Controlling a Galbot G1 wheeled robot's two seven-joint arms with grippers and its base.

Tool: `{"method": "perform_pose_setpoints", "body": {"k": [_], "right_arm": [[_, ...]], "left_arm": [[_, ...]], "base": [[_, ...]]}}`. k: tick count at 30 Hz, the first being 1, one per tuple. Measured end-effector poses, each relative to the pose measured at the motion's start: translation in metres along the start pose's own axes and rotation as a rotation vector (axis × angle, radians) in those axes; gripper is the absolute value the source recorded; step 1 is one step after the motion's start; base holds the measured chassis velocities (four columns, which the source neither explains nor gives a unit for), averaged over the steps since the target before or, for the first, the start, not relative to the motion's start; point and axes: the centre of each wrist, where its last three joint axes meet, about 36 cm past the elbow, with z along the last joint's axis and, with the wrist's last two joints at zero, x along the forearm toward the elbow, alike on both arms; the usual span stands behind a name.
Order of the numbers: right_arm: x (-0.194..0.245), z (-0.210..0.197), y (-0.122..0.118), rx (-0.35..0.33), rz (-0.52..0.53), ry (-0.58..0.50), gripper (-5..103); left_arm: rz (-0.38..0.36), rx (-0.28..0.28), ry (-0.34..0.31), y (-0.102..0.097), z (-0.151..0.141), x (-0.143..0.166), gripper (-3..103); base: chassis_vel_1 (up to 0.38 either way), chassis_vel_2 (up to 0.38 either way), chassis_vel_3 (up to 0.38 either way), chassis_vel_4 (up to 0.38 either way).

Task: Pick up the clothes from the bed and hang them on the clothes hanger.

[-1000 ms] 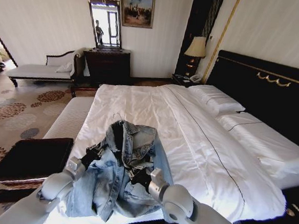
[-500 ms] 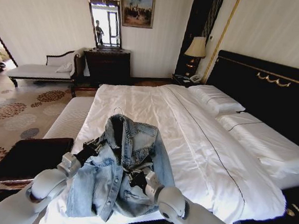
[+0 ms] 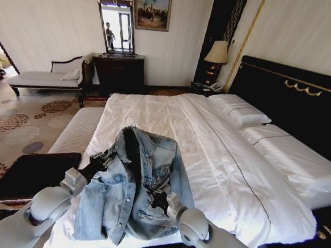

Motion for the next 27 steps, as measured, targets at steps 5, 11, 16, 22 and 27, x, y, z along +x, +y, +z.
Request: {"method": "perform_pose_setpoints", "body": {"k": [5,11,16,22,27], "right_arm": [[0.005,-0.004,-0.006,0.02,0.025,-0.015,33],[0.025,0.0,-0.009,0.083,0.056,-0.029,55],[0.04,-0.008,-0.01,0.135,0.088,-0.087,71],[0.036,-0.055,-0.032,0.223,0.164,-0.247,93],[0.022,-0.088,-0.048,0.282,0.186,-0.334,100]], "left_arm": [[0.002,-0.015,-0.01,0.0,0.0,0.002,19],[0.001,-0.029,-0.016,0.001,0.0,0.001,19],[0.0,-0.039,-0.014,0.002,0.003,0.001,19],[0.01,-0.058,-0.01,-0.004,0.009,0.002,19],[0.024,-0.059,-0.005,-0.009,0.011,0.002,19]], "base": [[0.0,0.0,0.0,0.0],[0.0,0.0,0.0,0.0],[0.0,0.0,0.0,0.0],[0.0,0.0,0.0,0.0],[0.0,0.0,0.0,0.0]]}}
